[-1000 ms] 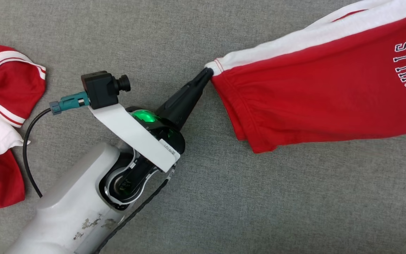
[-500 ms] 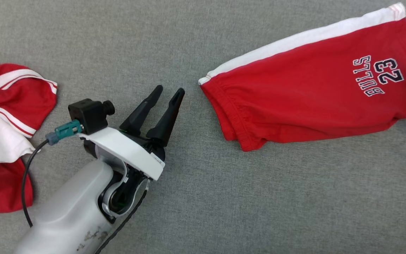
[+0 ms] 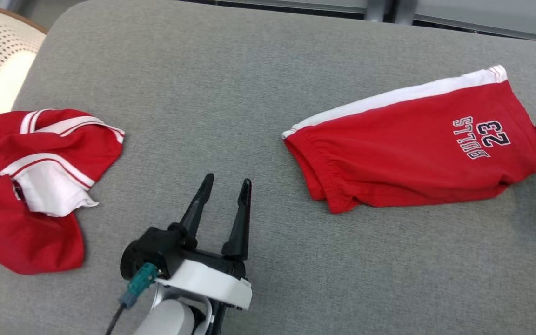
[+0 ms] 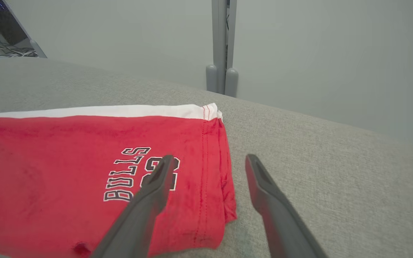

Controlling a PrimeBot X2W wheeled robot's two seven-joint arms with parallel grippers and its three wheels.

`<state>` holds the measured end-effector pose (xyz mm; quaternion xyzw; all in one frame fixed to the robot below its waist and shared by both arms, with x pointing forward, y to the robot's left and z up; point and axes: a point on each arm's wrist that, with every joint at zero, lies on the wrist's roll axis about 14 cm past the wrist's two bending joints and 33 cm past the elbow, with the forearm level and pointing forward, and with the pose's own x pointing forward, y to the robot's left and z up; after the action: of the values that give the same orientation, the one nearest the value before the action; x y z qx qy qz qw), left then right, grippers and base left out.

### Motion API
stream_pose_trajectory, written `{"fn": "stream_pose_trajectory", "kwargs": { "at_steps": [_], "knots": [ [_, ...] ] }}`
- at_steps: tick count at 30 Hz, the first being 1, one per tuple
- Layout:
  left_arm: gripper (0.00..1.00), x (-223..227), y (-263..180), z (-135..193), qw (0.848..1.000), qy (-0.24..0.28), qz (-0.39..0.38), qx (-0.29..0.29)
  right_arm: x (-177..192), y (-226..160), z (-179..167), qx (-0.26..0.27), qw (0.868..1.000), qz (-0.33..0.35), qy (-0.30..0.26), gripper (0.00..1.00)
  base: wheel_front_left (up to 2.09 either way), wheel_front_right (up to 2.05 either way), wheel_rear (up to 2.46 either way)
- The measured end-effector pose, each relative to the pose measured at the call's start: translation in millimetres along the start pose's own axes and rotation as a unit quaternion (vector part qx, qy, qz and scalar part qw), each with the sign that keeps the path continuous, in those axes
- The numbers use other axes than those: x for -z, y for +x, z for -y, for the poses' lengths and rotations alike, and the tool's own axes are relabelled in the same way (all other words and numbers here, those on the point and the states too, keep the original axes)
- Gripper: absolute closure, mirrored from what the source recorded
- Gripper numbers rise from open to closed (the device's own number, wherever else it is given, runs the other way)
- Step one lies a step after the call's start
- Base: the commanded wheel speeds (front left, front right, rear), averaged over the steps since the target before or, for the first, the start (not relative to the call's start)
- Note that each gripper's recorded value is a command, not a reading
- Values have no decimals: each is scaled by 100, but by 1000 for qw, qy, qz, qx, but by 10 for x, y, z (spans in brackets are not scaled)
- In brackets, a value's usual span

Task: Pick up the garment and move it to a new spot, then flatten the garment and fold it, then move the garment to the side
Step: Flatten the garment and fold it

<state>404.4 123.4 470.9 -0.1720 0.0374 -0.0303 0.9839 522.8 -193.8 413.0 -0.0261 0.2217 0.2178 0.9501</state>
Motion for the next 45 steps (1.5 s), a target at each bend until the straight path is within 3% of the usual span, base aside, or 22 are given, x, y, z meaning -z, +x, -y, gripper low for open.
{"fn": "stream_pose_trajectory", "kwargs": {
  "at_steps": [10, 21, 22, 23, 24, 34, 45],
  "knots": [
    [0, 66, -264, -181, 999, 34, -6, -32, 171, 410, 55, 26, 994, -93, 45, 0, 0, 0, 0],
    [0, 48, -327, -271, 998, 43, -6, -47, 473, 544, 133, 50, 981, -182, 37, 0, 0, 0, 0],
    [0, 50, -328, -276, 998, 43, -6, -49, 487, 546, 130, 50, 980, -187, 39, 10, 0, 0, 0],
    [0, 52, -328, -279, 998, 43, -7, -50, 505, 544, 126, 49, 979, -192, 41, 63, 0, 0, 0],
    [0, 53, -326, -283, 998, 41, -7, -51, 515, 544, 119, 48, 979, -196, 43, 100, 0, 0, 0],
    [0, 103, -200, -106, 999, 37, -10, -19, 579, 250, 148, 49, 981, -183, 51, 100, 0, 0, 0],
    [0, 219, 29, 370, 997, 34, -18, 65, 559, -695, 1010, 155, 972, -176, 1, 100, 0, 0, 0]
  ]
}}
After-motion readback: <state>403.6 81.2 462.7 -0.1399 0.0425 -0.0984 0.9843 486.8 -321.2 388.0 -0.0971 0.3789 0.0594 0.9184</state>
